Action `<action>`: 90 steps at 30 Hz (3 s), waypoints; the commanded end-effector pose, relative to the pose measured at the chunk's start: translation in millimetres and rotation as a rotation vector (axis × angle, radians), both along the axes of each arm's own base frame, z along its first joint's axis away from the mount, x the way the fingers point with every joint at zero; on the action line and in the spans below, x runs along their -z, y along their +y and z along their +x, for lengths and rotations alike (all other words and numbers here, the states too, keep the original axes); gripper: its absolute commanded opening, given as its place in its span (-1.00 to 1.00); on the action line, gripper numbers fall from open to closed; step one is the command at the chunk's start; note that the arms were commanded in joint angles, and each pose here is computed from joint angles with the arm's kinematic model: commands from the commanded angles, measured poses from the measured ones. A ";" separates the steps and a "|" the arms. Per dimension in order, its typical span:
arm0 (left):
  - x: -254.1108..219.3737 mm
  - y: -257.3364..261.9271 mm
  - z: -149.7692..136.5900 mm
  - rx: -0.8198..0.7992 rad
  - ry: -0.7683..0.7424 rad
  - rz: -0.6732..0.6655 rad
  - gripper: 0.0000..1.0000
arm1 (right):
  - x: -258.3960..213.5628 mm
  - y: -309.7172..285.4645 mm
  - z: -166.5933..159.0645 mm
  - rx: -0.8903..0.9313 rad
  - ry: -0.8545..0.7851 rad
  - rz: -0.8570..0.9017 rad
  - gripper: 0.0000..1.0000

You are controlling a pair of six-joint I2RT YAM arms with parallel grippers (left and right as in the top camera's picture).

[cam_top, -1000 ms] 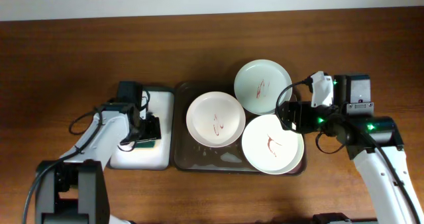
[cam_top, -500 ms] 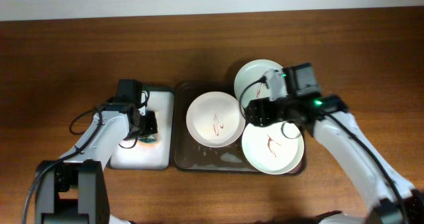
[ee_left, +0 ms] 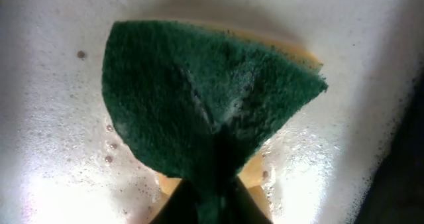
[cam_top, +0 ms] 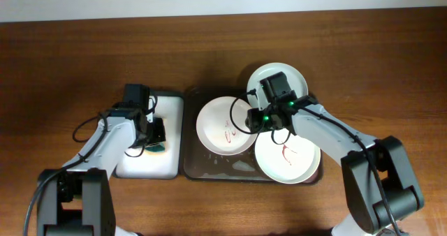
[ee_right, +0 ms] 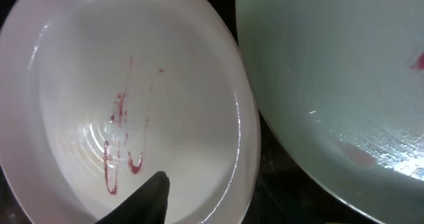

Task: Clean dirty plates on tray and stack at the side
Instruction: 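Lift the sponge with the left gripper and move it onto the pink plate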

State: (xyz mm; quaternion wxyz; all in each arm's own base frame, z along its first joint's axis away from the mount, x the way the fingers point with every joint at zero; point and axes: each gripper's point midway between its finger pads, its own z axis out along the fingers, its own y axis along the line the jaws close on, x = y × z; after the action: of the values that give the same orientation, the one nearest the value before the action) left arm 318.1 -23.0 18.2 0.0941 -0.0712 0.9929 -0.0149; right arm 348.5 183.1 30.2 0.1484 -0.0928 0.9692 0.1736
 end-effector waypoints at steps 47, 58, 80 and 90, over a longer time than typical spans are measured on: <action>-137.1 -0.4 43.3 -0.003 -0.506 0.443 -1.00 | 20.4 18.7 -17.4 -0.051 0.081 -0.001 -0.77; -135.3 -1.9 41.2 -0.020 -0.500 0.429 -1.00 | 20.4 18.7 -17.4 -0.050 0.081 -0.001 -0.77; -34.3 -53.1 17.8 0.163 -0.129 -0.008 -1.00 | 20.7 18.3 -18.2 -0.051 0.084 -0.002 -0.77; -85.6 -68.9 32.3 0.288 -0.149 -0.237 -1.00 | 20.7 18.3 -18.2 -0.051 0.084 -0.002 -0.77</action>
State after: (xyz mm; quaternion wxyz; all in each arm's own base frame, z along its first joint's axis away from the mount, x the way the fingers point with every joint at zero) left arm 326.8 -71.2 66.8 0.1114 0.0217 0.9881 -0.1035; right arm 330.1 197.3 10.6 0.1067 -0.1091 0.9725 0.1758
